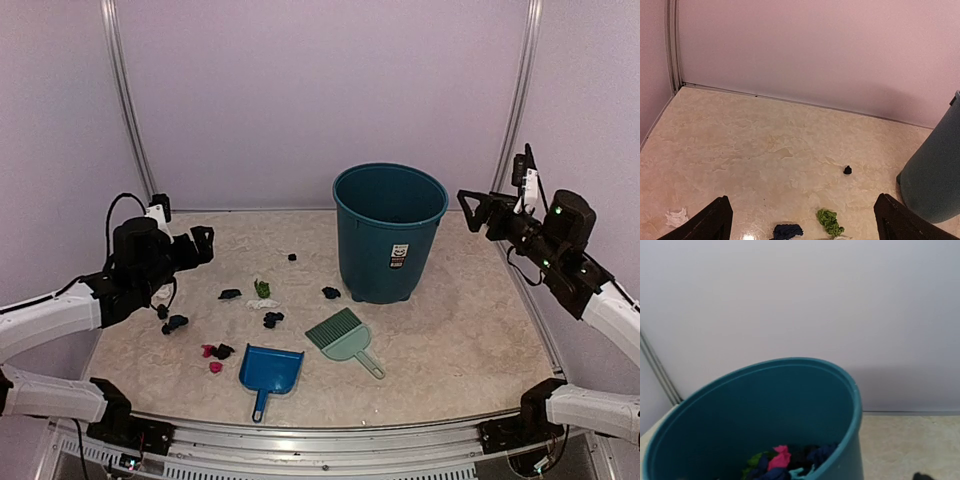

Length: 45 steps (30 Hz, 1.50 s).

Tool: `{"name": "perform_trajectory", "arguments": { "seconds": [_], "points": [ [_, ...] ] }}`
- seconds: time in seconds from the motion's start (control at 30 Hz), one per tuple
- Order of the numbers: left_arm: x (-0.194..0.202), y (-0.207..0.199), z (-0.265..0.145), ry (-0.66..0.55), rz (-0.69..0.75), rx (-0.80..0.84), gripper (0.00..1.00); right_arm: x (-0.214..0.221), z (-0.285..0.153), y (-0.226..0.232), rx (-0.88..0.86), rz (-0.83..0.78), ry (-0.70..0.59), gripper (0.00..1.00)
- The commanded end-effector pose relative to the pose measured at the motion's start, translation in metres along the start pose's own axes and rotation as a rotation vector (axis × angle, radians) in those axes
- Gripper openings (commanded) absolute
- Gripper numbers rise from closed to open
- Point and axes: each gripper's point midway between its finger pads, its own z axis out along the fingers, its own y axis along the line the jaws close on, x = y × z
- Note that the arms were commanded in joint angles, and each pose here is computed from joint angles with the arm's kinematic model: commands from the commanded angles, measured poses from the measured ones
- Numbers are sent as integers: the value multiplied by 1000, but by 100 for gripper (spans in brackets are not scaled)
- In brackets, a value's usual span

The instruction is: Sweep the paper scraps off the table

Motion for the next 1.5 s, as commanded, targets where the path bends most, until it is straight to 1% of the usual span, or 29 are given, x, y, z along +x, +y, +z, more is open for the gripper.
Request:
{"name": "perform_trajectory", "arguments": {
  "seconds": [0.0, 0.1, 0.2, 0.43, 0.67, 0.97, 1.17, 1.33, 1.47],
  "points": [
    [0, -8, 2, 9, 16, -13, 99, -6, -17, 13, -69, 9, -47, 98],
    [3, -15, 1, 20, 24, 4, 99, 3, -28, 26, -154, 22, -39, 98],
    [7, -19, 0, 28, 33, 5, 99, 25, -33, 43, -247, 28, -3, 97],
    [14, -27, -5, 46, 45, 16, 99, 99, -23, 73, -313, -8, 236, 91],
    [27, -27, -10, 77, 55, 11, 99, 174, -34, 97, -379, -51, 429, 86],
    [43, -30, -13, 109, 69, 25, 99, 262, -39, 131, -395, -198, 665, 84],
    [46, -30, -16, 118, 76, 22, 99, 320, -48, 150, -422, -292, 824, 82],
    [47, -28, -19, 117, 75, 18, 99, 349, -55, 151, -395, -333, 905, 78],
    [50, -27, -19, 121, 73, 18, 99, 366, -58, 144, -350, -365, 945, 76]
  ]
}}
